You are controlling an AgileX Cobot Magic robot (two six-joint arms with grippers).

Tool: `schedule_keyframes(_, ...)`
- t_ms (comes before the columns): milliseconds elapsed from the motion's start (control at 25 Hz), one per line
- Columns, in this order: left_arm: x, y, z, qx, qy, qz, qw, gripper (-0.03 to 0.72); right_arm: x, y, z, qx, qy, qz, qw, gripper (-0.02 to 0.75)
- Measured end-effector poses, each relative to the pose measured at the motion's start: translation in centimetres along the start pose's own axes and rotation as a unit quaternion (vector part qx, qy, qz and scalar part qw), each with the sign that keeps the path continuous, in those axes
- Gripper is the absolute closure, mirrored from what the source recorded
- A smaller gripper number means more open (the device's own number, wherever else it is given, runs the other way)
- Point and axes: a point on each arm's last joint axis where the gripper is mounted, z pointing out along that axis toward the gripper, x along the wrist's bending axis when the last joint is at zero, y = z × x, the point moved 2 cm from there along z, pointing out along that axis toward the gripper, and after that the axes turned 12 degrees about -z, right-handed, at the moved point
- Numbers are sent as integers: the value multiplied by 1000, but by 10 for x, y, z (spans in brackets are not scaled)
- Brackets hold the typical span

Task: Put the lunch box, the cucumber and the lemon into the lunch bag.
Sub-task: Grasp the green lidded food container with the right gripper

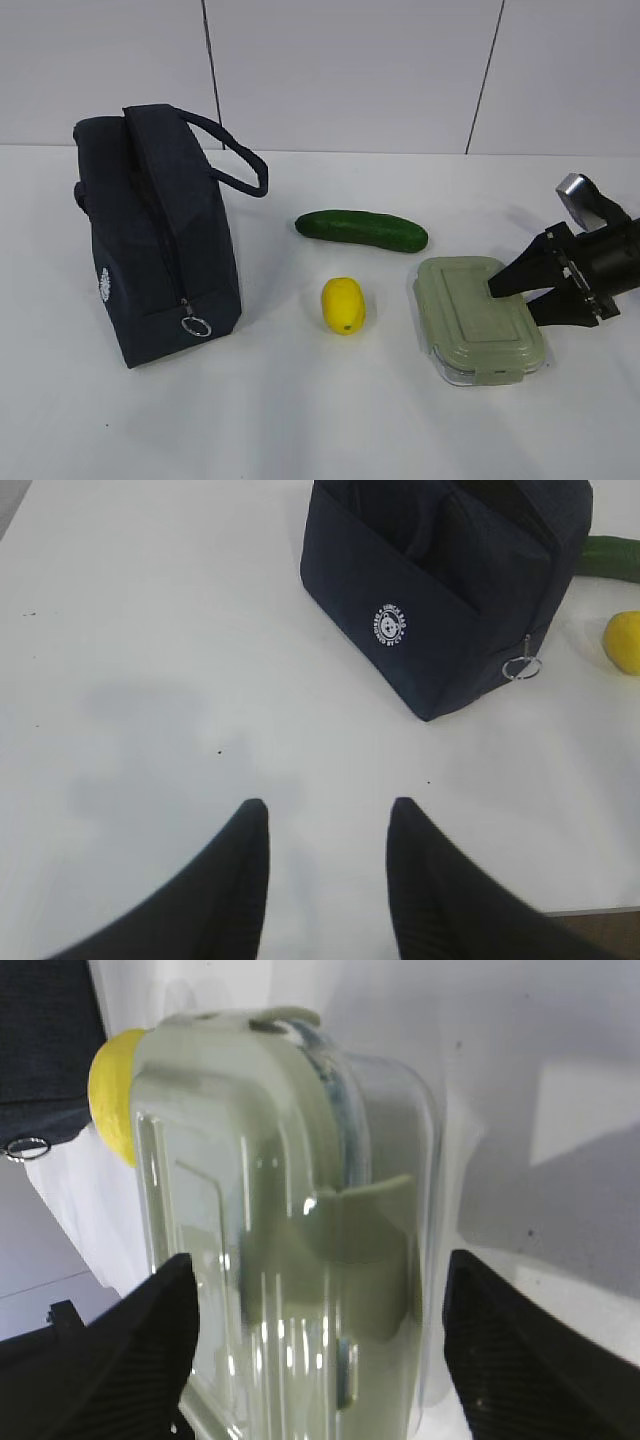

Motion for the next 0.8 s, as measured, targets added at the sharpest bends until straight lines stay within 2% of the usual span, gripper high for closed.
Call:
schedule_keyframes(240, 0, 0, 0, 0, 0, 0, 1000, 412, -9, -2, 8, -1, 11, 20, 1000, 148)
schedule_keyframes(800, 0, 0, 0, 0, 0, 0, 1000, 412, -11, 6, 6, -6, 7, 9, 1000, 149)
